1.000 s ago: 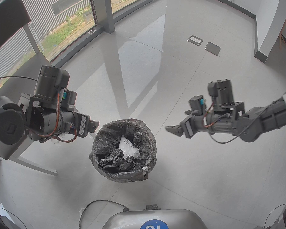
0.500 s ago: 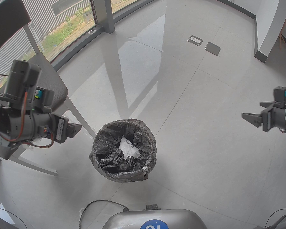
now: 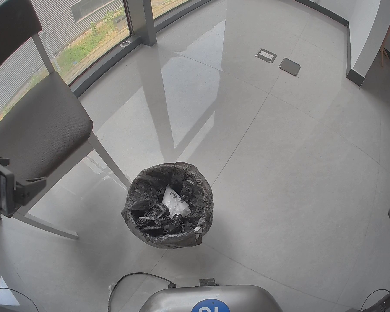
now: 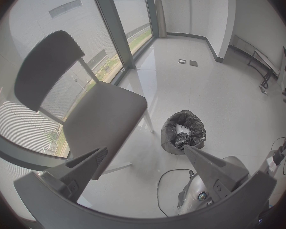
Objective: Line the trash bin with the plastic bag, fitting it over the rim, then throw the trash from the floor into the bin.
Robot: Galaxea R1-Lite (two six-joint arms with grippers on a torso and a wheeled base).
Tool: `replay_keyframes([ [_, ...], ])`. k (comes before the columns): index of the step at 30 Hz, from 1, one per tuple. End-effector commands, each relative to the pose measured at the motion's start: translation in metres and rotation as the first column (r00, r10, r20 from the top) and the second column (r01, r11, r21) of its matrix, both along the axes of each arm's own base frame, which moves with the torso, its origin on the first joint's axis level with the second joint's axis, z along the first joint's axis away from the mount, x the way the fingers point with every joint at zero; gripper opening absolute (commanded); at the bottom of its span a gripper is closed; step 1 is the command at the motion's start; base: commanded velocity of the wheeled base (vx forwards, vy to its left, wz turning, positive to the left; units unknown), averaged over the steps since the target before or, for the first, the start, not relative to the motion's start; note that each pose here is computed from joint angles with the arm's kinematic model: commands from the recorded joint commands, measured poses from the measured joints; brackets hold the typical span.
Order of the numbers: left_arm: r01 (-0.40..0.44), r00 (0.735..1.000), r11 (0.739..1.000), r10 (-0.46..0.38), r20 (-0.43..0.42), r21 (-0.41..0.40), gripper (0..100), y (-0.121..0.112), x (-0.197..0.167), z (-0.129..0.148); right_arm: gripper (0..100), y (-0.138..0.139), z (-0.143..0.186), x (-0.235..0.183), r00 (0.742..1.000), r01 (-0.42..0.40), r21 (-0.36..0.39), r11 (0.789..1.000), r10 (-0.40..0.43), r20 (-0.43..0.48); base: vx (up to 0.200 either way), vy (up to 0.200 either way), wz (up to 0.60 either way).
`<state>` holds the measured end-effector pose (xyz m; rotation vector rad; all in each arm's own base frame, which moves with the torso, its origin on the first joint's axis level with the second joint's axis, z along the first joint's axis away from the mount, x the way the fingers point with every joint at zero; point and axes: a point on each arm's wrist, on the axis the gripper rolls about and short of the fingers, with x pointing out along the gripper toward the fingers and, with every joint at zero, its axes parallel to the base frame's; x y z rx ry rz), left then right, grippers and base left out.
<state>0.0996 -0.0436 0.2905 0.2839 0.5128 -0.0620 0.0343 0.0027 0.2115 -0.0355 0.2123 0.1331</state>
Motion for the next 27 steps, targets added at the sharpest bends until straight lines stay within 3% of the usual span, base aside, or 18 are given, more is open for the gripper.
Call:
replay_keyframes([
  [1,-0.122,0.973,0.992,0.127,0.191,-0.04,100,0.056,-0.101,0.009,100,0.001,-0.107,-0.075,0.992,-0.033,0.058,0.998,0.025,0.127,0.0,0.0,0.0],
  [4,-0.176,0.954,0.983,0.184,0.237,-0.055,100,0.063,-0.123,0.003,100,0.001,-0.124,-0.069,0.994,-0.032,0.057,0.998,0.025,0.109,0.0,0.0,0.0],
  [9,-0.231,0.924,0.969,0.248,0.292,-0.092,100,0.069,-0.154,-0.019,100,0.001,-0.126,-0.064,0.985,-0.042,0.072,0.997,0.029,0.17,0.0,0.0,0.0],
  [13,-0.196,0.924,0.973,0.224,0.309,-0.119,100,0.074,-0.176,-0.085,100,0.001,-0.128,-0.062,0.983,-0.029,0.088,0.996,0.012,0.183,0.0,0.0,0.0],
  [14,-0.196,0.924,0.973,0.224,0.309,-0.119,100,0.074,-0.176,-0.085,100,0.001,-0.128,-0.062,0.983,-0.029,0.088,0.996,0.012,0.183,0.0,0.0,0.0],
  [16,-0.19,0.911,0.972,0.227,0.344,-0.14,100,0.072,-0.172,-0.124,100,0.001,-0.127,-0.062,0.982,-0.028,0.09,0.996,0.01,0.19,0.0,0.0,0.0],
  [21,-0.179,0.895,0.967,0.236,0.379,-0.181,100,0.066,-0.15,-0.154,100,0.001,-0.127,-0.062,0.981,-0.031,0.078,0.996,0.016,0.192,0.0,0.0,0.0],
  [24,-0.05,0.912,0.976,0.131,0.39,-0.212,100,0.063,-0.134,-0.187,100,0.001,-0.128,-0.062,0.982,-0.025,0.089,0.996,0.008,0.189,0.0,0.0,0.0],
  [27,0.031,0.92,0.974,0.06,0.386,-0.224,100,0.065,-0.131,-0.203,100,0.001,-0.128,-0.062,0.982,-0.028,0.078,0.997,0.013,0.19,0.0,0.0,0.0],
])
